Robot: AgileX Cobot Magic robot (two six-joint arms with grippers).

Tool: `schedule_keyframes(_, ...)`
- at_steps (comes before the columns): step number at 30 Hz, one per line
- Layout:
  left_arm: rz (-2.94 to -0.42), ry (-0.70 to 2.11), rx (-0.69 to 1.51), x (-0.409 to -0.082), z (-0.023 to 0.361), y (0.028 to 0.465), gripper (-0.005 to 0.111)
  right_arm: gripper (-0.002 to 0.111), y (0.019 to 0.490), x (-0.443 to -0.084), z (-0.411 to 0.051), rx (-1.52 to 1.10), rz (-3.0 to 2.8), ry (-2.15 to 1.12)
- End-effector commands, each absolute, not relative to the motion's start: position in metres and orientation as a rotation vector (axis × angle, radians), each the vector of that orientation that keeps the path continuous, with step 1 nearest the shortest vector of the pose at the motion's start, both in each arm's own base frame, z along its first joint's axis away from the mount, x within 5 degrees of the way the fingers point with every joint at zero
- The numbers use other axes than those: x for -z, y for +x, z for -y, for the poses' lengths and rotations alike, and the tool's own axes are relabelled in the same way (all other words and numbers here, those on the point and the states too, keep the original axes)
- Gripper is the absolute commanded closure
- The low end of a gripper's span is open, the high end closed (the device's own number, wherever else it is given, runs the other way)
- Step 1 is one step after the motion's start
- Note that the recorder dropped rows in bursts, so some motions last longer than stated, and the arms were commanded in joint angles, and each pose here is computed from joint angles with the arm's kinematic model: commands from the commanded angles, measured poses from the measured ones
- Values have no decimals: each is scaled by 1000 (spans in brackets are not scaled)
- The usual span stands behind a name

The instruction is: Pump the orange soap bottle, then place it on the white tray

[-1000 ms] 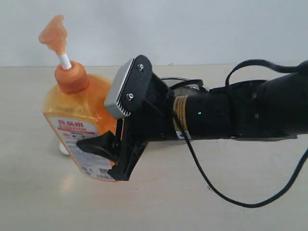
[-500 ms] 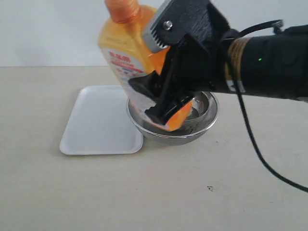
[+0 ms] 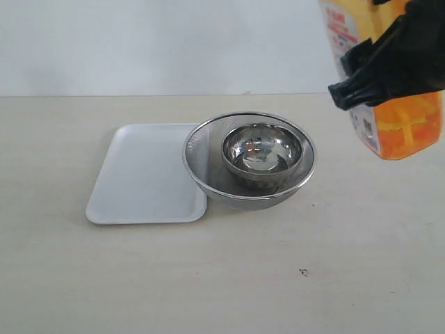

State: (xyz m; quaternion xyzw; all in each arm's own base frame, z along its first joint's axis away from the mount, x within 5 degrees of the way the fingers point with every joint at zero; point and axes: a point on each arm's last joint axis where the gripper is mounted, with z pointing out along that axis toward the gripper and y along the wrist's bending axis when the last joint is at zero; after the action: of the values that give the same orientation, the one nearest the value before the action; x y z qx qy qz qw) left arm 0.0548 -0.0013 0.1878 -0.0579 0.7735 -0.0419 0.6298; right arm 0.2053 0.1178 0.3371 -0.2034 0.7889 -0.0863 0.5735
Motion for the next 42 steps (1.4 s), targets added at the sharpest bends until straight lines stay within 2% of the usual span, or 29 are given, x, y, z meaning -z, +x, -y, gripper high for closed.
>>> schedule_keyframes(1, -1772, -126, 88, -187, 1, 55, 102, 108, 211, -348, -117, 195, -1754, -361)
schedule_keyframes(9, -1772, -126, 88, -187, 1, 55, 102, 108, 242, -317, -130, 386, -1754, -288)
schedule_keyframes(14, -1772, -126, 88, -187, 1, 55, 102, 108, 263, -289, -140, 365, -1781, -231)
schedule_keyframes(21, -1772, -126, 88, -187, 1, 55, 102, 108, 297, -256, -107, 244, -1956, -129)
schedule_keyframes(31, -1772, -126, 88, -187, 1, 55, 102, 108, 325, -239, -54, 168, -2098, -244)
schedule_keyframes(36, -1772, -126, 88, -187, 1, 55, 102, 108, 345, -235, -65, 127, -2094, -384)
schedule_keyframes(42, -1772, -126, 88, -187, 1, 55, 102, 108, 356, -240, -69, 80, -2085, -330)
